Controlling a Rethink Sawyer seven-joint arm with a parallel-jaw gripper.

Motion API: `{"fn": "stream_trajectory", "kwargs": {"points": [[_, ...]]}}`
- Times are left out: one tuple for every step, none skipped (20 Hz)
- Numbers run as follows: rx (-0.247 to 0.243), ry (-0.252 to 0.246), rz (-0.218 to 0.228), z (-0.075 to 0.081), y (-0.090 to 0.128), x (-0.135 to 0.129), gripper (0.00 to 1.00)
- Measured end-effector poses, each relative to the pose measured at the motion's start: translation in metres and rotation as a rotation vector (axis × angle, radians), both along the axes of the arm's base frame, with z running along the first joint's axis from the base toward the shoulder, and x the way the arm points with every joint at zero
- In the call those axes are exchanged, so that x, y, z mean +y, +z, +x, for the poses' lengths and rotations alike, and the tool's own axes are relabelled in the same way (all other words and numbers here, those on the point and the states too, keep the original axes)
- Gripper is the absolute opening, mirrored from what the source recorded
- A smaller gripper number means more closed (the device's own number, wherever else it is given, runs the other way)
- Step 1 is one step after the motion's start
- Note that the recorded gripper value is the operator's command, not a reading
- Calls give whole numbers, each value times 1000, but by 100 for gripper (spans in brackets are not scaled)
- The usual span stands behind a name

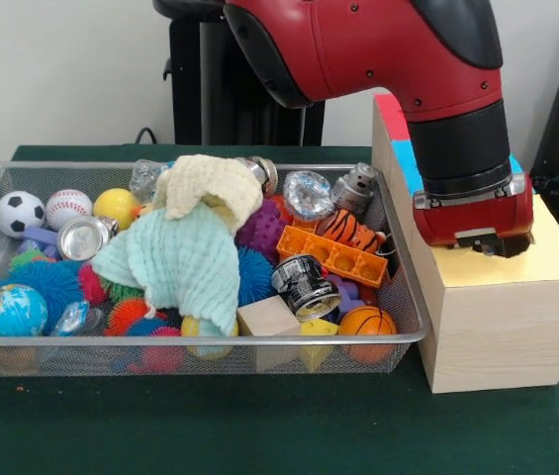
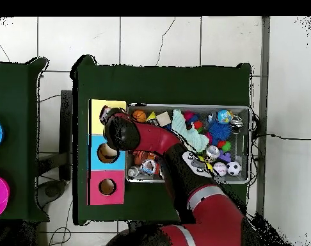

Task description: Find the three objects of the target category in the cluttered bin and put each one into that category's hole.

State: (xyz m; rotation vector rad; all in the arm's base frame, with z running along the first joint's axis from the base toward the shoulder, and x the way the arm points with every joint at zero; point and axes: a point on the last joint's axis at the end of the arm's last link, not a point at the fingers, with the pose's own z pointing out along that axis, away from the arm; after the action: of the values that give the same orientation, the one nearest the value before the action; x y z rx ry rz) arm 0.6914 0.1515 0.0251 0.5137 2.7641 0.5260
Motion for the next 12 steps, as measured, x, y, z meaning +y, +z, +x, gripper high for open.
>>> {"fn": "stream_trajectory", "kwargs": {"points": [[0,0,5,0,0,0,0],[0,0,11,0,0,-1,0],[0,1,14,0,0,-1,0],[0,1,17,-1,0,-1,0],[0,1,20,-1,0,-2,0],[8,3,30,-4,0,1,0],[9,5,32,-5,0,3,0],[10,6,36,-5,0,4,0],[12,9,42,-6,1,7,0],[13,9,47,-7,2,7,0],[14,8,49,-8,2,7,0],[15,7,51,-8,2,6,0]]}}
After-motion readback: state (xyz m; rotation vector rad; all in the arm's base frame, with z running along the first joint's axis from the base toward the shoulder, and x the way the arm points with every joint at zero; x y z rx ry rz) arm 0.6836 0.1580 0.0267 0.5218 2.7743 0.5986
